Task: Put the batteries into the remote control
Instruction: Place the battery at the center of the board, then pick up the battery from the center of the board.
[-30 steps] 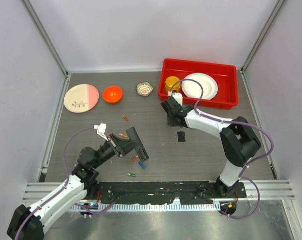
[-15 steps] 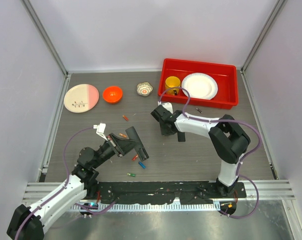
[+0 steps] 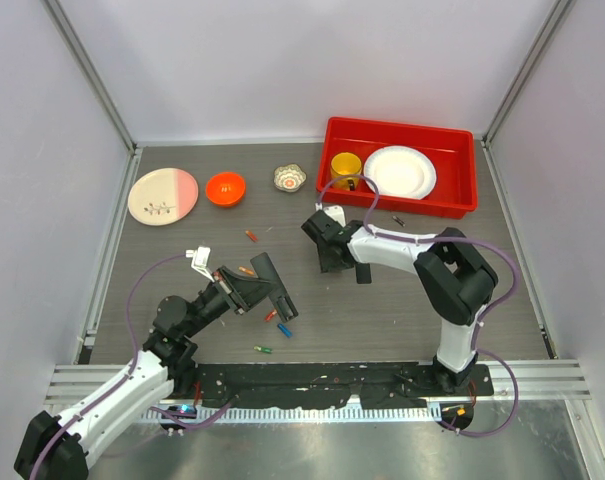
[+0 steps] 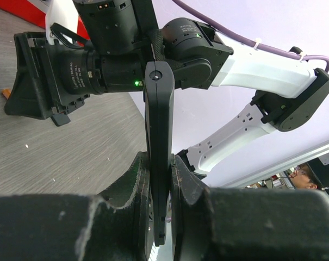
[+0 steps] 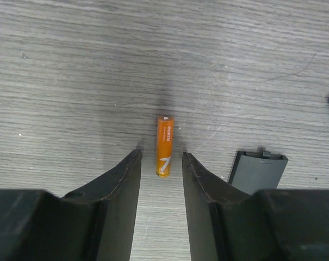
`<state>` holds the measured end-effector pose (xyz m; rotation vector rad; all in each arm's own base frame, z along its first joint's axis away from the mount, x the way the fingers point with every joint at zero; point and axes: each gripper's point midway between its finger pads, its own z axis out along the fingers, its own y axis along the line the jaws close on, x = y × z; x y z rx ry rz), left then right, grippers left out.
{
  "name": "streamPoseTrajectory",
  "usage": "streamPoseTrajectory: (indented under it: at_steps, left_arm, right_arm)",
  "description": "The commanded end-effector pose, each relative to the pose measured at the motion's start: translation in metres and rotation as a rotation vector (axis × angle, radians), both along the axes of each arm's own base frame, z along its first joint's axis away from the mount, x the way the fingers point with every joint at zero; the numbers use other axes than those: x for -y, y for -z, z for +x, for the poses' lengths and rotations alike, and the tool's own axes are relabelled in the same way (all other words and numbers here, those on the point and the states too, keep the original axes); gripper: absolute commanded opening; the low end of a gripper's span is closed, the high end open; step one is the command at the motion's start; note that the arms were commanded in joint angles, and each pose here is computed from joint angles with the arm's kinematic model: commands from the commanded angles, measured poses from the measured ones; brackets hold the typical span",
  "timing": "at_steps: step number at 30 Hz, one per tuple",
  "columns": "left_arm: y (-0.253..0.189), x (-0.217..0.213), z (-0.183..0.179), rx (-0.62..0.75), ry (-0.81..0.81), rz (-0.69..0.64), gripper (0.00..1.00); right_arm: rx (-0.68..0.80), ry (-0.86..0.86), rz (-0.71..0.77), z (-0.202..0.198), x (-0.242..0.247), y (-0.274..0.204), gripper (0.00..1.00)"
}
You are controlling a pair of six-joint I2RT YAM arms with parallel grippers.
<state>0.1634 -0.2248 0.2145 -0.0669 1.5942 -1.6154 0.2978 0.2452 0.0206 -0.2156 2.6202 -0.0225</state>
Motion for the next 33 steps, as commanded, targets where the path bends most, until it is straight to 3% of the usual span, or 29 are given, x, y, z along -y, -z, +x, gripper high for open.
streamPoseTrajectory:
  at_steps: [1,13,27,33]
  left_arm:
    - [0.008,-0.002,-0.002,0.001,-0.001,-0.008,0.00]
    - [0.008,-0.003,-0.002,0.004,-0.007,-0.011,0.00]
    - [0.010,-0.003,-0.002,-0.001,-0.006,-0.006,0.00]
    - [0.009,-0.003,-0.002,0.001,-0.008,-0.008,0.00]
  right_arm:
    - [-0.002,-0.003,-0.018,0.007,-0.003,0.000,0.42]
    - [-0.045,-0.004,0.011,0.022,0.004,0.005,0.31]
    - [-0.063,-0.026,0.018,0.021,0.002,0.014,0.32]
    - [-0.079,-0.039,0.011,0.018,0.002,0.019,0.25]
